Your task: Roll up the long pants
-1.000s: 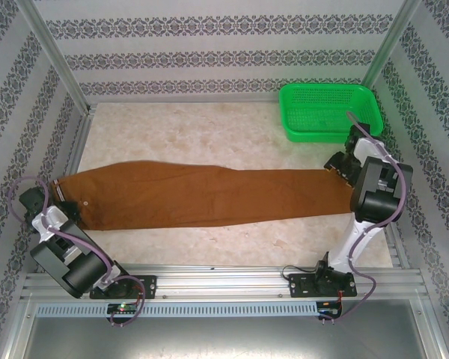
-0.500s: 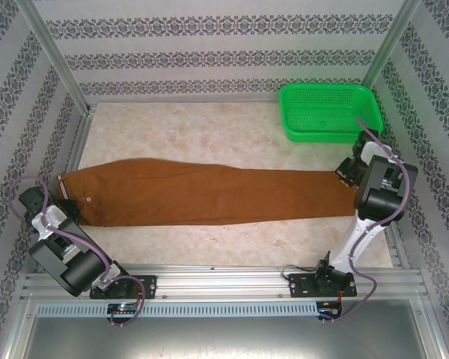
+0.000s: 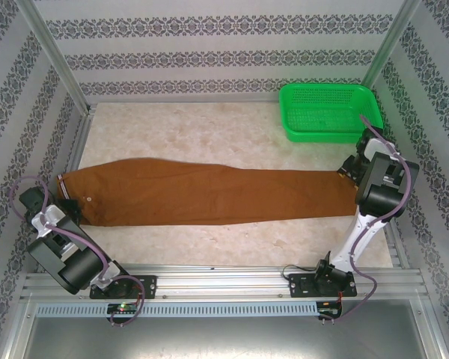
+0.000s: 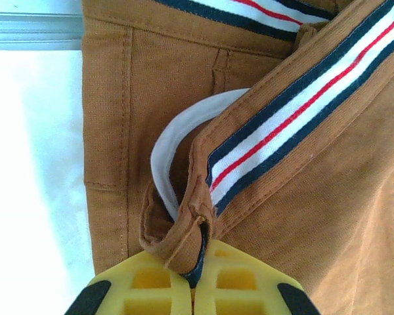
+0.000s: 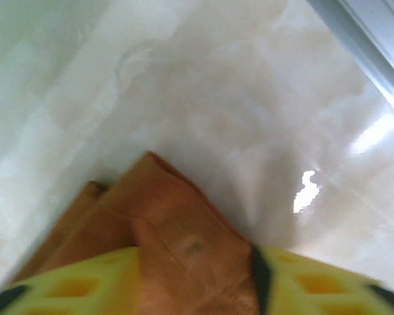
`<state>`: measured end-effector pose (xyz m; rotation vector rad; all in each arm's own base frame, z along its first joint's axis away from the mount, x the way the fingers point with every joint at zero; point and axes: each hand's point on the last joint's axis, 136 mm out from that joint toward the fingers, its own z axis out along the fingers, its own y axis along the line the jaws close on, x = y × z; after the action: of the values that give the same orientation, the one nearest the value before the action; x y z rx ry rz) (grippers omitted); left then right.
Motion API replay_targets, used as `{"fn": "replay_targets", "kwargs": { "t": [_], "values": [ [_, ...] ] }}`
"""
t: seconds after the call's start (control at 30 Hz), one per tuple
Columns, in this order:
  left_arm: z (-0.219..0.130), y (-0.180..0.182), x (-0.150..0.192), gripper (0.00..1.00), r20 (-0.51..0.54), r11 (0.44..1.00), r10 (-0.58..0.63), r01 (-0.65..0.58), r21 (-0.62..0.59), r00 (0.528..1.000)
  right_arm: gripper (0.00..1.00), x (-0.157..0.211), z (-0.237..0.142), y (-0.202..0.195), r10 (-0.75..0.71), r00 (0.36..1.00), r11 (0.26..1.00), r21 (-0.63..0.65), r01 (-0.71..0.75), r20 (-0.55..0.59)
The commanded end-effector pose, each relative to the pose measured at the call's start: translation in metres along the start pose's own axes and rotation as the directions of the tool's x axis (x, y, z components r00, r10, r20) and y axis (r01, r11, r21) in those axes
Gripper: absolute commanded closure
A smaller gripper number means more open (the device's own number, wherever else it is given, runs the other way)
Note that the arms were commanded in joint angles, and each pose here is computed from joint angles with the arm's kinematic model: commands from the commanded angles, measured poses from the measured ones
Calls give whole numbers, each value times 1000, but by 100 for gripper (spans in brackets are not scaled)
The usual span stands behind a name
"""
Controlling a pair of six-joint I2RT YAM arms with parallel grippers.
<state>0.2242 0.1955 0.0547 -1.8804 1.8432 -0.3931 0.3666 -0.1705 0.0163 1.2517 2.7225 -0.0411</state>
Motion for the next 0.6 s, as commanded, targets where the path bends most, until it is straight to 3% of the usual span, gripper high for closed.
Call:
{"fn": "replay_targets", "kwargs": {
  "t": [0.0,0.33,0.57],
  "values": [
    [1,-5,-1,100,-9,1000,6,-6,25,1000,100,12,21,-14,4,999,997,78,0,-52],
    [-25,11,-28,100,106,996,-40,48,-74,994,100,-18,-10,-57,98,994,980,168,-106,52],
    [-21,28,-34,100,102,988,-115,125,-93,988,100,-23,-2,-82,174,983,965,188,-181,54]
  ]
}}
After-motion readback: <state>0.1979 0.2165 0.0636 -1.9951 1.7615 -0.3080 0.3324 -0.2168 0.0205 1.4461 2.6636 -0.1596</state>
